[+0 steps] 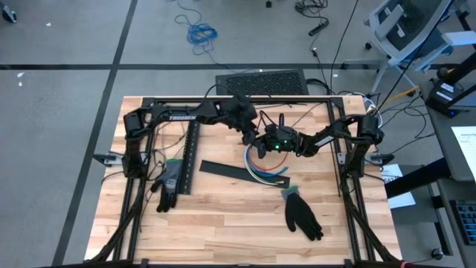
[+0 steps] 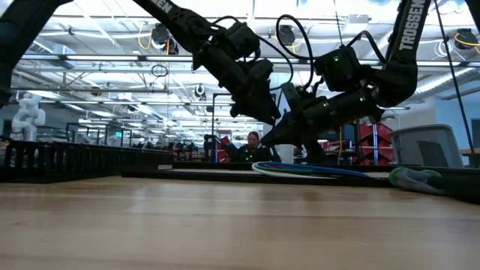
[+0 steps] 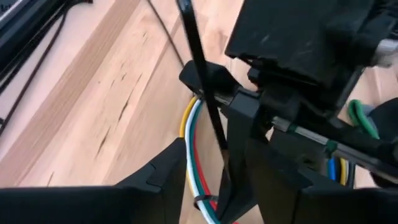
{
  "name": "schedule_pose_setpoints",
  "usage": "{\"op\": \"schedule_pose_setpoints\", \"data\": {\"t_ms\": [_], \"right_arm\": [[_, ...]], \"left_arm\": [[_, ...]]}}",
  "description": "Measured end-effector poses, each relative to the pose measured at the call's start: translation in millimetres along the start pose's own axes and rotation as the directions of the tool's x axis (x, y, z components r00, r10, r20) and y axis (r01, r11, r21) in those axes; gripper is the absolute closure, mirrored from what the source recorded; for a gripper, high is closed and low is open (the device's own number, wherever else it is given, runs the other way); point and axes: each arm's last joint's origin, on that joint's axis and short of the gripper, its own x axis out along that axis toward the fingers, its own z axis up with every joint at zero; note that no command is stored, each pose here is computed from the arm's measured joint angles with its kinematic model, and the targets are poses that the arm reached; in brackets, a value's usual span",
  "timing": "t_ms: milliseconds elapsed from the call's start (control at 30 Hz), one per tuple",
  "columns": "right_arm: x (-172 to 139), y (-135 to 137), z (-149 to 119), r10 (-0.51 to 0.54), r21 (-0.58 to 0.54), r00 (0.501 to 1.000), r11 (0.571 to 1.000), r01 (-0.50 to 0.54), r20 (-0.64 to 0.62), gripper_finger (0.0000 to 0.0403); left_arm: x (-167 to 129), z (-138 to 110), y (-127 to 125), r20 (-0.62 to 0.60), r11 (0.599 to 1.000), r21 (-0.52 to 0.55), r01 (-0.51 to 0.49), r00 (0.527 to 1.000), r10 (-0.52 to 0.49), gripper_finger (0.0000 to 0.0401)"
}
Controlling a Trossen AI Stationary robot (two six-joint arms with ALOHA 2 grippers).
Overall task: Ziptie cables
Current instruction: Wrap the cable wires with the black ziptie
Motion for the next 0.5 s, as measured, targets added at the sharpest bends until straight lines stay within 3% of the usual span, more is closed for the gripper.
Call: {"op": "schedule_pose_setpoints", "data": {"t_ms": [300, 500], "right_arm": [[0.0, 0.0, 0.0, 0.0, 0.0, 1.0, 1.0, 0.0, 0.0, 0.0403], [0.0, -0.3, 0.2, -0.001, 0.0, 1.0, 1.0, 0.001, 0.001, 0.0403]], "left_arm": [[13.6, -2.7, 1.5, 0.02, 1.0, -0.015, 0.005, 1.0, -0.005, 0.0311], [10.8, -5.1, 2.8, 0.02, 0.995, -0.022, 0.095, 0.995, -0.094, 0.0359]]}}
